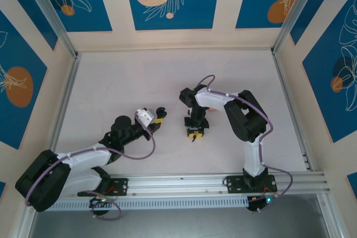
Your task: Insert wireless bluetooth earbuds into charging case
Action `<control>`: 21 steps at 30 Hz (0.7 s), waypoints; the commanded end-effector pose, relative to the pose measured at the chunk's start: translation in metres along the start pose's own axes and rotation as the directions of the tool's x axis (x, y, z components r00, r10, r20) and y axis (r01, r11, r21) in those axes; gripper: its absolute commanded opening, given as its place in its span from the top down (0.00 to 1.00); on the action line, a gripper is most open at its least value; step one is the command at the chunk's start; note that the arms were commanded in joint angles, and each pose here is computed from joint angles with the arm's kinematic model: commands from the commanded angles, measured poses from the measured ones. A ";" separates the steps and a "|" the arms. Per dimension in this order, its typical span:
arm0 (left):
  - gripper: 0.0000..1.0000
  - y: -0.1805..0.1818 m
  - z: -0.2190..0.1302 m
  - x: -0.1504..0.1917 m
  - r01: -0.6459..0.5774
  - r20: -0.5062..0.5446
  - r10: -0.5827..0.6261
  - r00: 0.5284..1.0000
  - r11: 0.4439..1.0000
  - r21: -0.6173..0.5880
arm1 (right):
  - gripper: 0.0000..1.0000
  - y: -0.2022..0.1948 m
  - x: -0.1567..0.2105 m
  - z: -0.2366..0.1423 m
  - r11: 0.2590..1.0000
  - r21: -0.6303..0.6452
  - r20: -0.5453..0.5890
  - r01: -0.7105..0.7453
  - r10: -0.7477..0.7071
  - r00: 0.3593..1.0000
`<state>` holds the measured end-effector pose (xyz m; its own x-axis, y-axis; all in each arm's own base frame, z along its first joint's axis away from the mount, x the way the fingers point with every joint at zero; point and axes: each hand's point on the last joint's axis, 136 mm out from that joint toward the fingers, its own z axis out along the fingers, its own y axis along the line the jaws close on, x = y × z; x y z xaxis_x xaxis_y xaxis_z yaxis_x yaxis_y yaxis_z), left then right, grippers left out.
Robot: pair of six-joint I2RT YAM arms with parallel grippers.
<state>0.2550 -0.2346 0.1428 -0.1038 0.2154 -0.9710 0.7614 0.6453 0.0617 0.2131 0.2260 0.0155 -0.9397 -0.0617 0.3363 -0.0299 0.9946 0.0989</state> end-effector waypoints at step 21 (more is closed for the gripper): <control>0.86 -0.028 0.031 0.016 0.070 -0.013 -0.068 0.998 0.982 0.175 | 0.82 0.014 -0.034 -0.103 0.924 0.124 0.582 0.361 -0.363 0.728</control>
<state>0.2520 -0.2534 0.0928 -0.2207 0.2582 -0.9405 0.8161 0.5770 -0.0331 0.2667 0.2287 0.0880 -0.9349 -0.2850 -0.2113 -0.3158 0.9399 0.1297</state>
